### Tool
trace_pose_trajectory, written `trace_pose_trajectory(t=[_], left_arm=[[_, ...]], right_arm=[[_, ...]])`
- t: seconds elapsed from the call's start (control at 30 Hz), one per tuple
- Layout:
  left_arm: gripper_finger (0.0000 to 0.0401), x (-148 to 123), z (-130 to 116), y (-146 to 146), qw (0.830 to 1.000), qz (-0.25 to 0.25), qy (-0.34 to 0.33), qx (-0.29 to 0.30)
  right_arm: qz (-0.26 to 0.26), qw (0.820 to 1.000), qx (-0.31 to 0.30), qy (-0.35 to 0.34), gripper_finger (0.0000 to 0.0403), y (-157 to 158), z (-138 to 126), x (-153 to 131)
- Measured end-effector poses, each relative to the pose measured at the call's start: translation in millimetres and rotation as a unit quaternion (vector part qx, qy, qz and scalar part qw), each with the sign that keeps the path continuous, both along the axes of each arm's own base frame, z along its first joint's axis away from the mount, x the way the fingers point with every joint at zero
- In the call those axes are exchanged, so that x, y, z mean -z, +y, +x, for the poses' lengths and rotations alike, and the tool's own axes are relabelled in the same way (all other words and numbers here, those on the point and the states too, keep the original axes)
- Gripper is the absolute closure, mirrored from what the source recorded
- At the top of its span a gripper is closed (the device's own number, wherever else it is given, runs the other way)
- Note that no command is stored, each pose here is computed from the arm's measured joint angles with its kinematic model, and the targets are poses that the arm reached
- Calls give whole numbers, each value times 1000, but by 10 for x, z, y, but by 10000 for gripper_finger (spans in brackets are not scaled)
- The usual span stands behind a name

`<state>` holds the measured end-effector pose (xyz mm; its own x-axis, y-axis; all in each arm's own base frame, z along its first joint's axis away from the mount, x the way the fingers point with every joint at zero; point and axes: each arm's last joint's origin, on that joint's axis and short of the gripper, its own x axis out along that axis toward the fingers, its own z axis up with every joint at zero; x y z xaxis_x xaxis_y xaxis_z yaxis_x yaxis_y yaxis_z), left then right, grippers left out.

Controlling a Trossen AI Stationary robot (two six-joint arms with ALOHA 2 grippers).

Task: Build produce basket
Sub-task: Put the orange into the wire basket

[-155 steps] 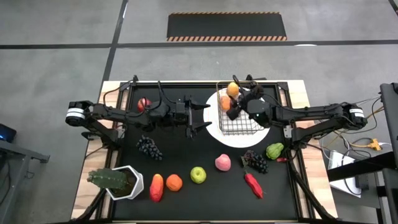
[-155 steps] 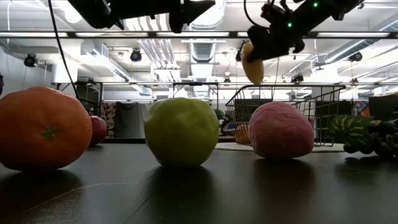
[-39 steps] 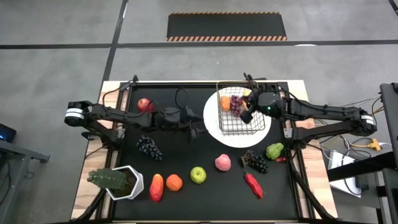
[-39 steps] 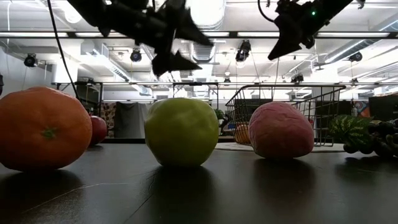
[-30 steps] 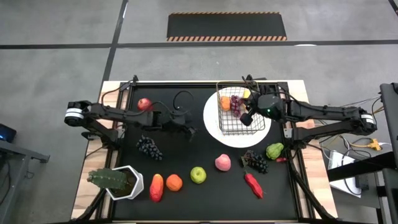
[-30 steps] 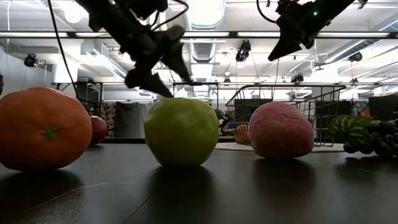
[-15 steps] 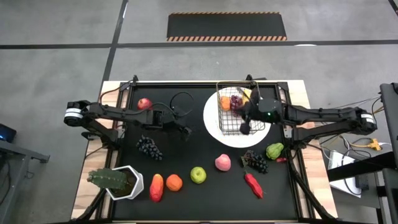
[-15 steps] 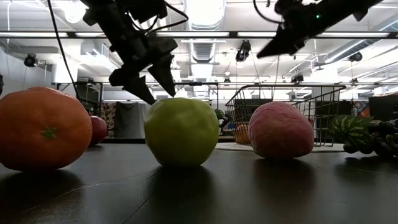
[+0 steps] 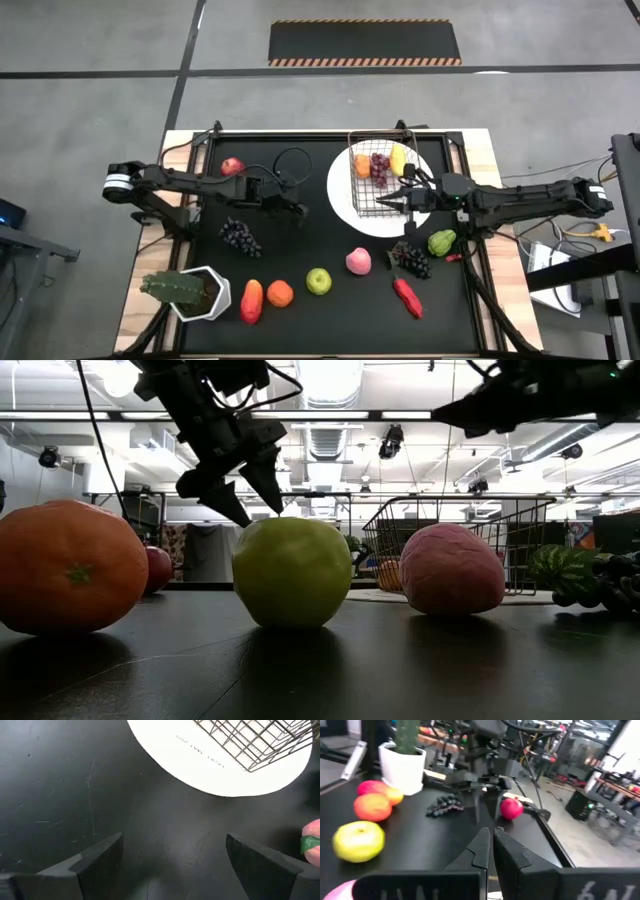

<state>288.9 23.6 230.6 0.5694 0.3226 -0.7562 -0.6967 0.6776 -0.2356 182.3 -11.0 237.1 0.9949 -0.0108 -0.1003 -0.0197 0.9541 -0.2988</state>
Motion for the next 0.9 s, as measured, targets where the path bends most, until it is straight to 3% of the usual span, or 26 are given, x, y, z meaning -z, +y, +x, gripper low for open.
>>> trace_pose_trajectory(t=[0.2,0.33,0.53,0.67,0.83,0.9], left_arm=[[70,14,-27,-9,999,-28,14,-9],[70,-79,-111,-57,992,-87,89,28],[70,-279,-257,-136,970,-118,200,78],[70,-386,-216,-228,963,-120,188,153],[70,-451,-98,-402,953,-183,121,210],[70,-479,-54,-539,949,-177,95,244]], right_arm=[[0,999,-14,-43,390,22,-192,52],[-2,998,-14,-64,390,28,-294,54],[-3,997,-14,-81,390,33,-372,57],[4,997,-14,-76,390,34,-376,89],[19,997,-13,-70,390,34,-377,128],[20,997,-13,-69,390,34,-378,141]])
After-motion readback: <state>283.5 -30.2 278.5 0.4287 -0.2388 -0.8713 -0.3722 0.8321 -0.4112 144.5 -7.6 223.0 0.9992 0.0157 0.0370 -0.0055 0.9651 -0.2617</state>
